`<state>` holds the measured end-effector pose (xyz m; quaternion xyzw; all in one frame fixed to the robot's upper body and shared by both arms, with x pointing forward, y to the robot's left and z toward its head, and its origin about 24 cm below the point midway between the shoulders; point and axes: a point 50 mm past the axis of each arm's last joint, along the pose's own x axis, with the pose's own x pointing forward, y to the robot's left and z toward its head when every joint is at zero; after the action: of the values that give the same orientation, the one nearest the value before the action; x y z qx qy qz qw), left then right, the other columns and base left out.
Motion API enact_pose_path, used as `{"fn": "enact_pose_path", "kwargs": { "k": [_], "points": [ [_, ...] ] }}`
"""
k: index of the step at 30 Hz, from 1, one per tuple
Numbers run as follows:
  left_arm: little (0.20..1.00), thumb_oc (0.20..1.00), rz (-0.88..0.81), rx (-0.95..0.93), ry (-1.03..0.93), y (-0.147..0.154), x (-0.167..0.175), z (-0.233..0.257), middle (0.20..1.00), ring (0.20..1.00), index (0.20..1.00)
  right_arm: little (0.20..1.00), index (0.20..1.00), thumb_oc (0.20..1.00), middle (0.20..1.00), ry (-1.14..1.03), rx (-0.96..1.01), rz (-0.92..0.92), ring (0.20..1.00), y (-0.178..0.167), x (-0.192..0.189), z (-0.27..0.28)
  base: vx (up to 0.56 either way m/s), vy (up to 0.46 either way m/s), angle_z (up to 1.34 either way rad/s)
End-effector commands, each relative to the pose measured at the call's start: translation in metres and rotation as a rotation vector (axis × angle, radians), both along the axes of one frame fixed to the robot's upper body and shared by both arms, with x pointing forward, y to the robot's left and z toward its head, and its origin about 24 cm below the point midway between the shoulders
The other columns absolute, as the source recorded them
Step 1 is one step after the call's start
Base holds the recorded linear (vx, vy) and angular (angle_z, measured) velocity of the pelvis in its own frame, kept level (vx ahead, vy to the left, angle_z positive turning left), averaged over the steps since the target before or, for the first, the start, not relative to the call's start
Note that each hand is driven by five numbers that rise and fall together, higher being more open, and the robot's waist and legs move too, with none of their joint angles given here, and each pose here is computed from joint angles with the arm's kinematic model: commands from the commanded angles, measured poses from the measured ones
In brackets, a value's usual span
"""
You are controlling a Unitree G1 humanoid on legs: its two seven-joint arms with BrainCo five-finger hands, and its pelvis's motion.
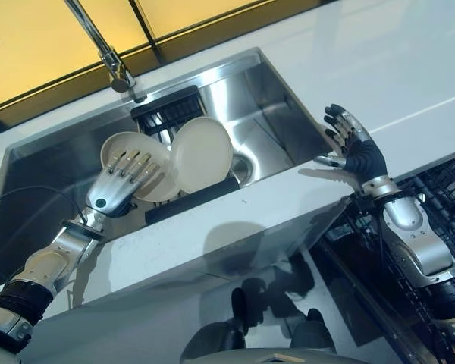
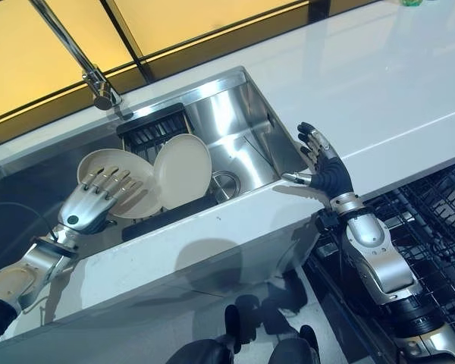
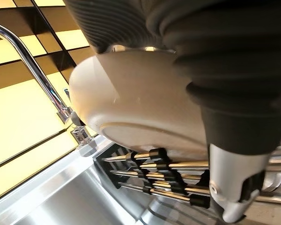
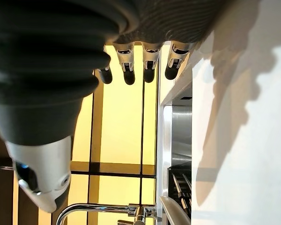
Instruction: Pick up plates and place into dishwasher.
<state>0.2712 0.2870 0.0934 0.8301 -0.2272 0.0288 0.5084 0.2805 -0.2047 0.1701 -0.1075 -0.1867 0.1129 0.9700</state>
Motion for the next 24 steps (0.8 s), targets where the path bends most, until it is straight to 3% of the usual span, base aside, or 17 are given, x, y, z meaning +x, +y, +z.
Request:
{"fn": "enact_pose_path", "kwargs": {
  "k": [1,3,4,5,6,24],
  "points": [
    [1.000,1.000,0.071,0.033,-0.088,0.011,0.014,0.019,1.000,1.000,1.000,1.000,1.000,1.000,1.000,-0.059,-0.028,0.005,1.000,0.000,-0.002,0.016,0.01,0.045,-0.02],
    [1.000,1.000,0.070,0.026,-0.079,0.009,0.015,0.016,1.000,1.000,1.000,1.000,1.000,1.000,1.000,-0.060,-0.034,0.005,1.000,0.000,-0.001,0.017,0.01,0.055,-0.03],
    [0.548,0.548,0.073,0.021,-0.066,0.008,0.015,0.014,0.548,0.548,0.548,1.000,1.000,1.000,1.000,-0.060,-0.039,0.003,1.000,-0.001,-0.001,0.018,0.03,0.074,-0.01],
    [0.341,0.341,0.076,0.022,-0.057,0.007,0.015,0.012,0.341,0.341,0.341,1.000,1.000,1.000,1.000,-0.059,-0.042,0.001,1.000,-0.001,0.000,0.018,0.03,0.067,0.00],
    [0.200,0.200,0.077,0.019,-0.048,0.007,0.015,0.010,0.200,0.200,0.200,1.000,1.000,1.000,1.000,-0.057,-0.045,0.001,1.000,-0.001,0.000,0.018,0.03,0.059,0.01],
    [0.200,0.200,0.032,0.089,0.141,0.003,0.002,-0.010,0.200,0.200,0.200,1.000,1.000,1.000,1.000,-0.007,-0.084,-0.003,1.000,-0.013,-0.008,0.014,0.02,0.023,0.01]
  ]
}}
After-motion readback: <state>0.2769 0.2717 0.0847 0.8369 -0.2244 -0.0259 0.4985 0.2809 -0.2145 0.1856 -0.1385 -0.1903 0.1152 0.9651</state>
